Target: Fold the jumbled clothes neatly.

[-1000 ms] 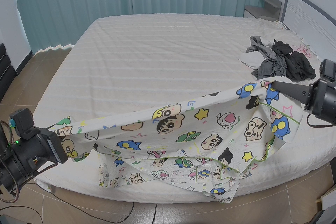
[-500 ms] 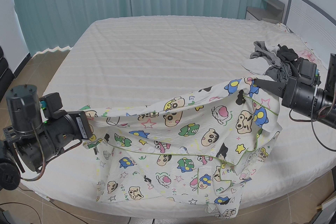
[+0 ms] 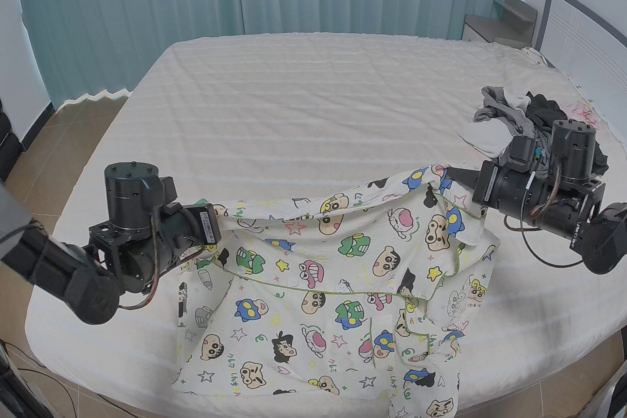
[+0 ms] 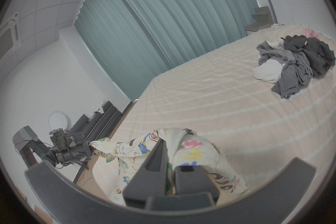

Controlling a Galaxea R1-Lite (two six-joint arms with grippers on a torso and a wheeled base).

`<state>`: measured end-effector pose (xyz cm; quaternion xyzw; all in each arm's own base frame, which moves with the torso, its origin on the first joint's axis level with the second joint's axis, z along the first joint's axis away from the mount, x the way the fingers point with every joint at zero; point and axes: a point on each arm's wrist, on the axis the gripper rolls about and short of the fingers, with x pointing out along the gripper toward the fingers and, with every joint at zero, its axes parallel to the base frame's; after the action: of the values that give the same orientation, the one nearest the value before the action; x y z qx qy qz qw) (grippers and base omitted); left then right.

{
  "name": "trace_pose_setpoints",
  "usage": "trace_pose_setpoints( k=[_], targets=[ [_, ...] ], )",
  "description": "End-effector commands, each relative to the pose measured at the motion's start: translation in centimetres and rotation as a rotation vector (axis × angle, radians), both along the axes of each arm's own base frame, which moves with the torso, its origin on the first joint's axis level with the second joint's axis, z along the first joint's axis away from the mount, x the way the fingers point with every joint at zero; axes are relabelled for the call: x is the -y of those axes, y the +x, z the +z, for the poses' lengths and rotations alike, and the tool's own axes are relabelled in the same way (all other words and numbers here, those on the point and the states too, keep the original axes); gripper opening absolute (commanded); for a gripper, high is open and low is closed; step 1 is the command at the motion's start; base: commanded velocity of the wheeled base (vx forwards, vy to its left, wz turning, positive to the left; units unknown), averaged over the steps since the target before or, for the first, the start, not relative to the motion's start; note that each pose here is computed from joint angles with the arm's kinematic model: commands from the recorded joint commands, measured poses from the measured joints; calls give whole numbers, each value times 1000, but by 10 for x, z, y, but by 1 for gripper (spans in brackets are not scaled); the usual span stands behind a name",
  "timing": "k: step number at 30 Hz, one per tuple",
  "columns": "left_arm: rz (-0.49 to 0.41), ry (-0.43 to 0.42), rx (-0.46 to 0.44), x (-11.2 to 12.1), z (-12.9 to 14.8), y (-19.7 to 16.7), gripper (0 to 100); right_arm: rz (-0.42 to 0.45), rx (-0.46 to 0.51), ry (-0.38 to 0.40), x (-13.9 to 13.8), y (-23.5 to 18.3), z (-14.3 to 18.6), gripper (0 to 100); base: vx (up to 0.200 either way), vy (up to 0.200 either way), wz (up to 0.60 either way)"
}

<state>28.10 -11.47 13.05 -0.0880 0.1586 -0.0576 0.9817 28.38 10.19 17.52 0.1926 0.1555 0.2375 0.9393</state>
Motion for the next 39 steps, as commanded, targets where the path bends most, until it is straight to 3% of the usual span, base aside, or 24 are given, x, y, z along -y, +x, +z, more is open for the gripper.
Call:
trace_pose_setpoints(
  k=[1, 12, 17, 18, 20, 21, 26, 28, 30, 31, 37, 39],
  targets=[
    [66, 30, -53, 5, -37, 46, 0, -69, -76, -30, -4, 37, -37, 0, 0, 0, 0],
    [147, -48, -68, 8, -70, 101, 0, -165, -86, -45, -8, 86, -78, 0, 0, 0, 0],
    [185, -60, -86, 1, -93, 123, 0, -191, -97, 1, -12, 113, -97, 0, 0, 0, 0],
    [194, -77, -80, 1, -94, 128, 100, -195, -108, 13, -12, 117, -102, 0, 0, 0, 0],
    [214, -111, -59, -1, -94, 138, 100, -196, -115, 37, -14, 124, -105, 0, 0, 0, 0],
    [222, -121, -52, -3, -95, 143, 100, -196, -117, 52, -15, 127, -106, 100, 0, 0, 0],
    [248, -132, -34, -11, -100, 157, 100, -202, -113, 136, -19, 142, -103, 100, 0, 0, 0],
    [271, -155, 2, -19, -97, 169, 100, -234, -119, 263, -22, 153, -94, 100, 0, 0, 0],
    [282, -175, 18, -21, -94, 173, 100, -243, -130, 309, -23, 156, -91, 100, 0, 0, 0],
    [302, -216, 46, -24, -88, 180, 100, -260, -144, 377, -23, 159, -87, 100, 0, 0, 0],
    [353, -212, 46, -37, -93, 186, 100, -310, -224, 459, -15, 166, -86, 100, 0, 0, 0],
    [368, -215, 53, -46, -91, 188, 100, -350, -245, 535, -3, 172, -73, 100, 0, 0, 0]
  ],
)
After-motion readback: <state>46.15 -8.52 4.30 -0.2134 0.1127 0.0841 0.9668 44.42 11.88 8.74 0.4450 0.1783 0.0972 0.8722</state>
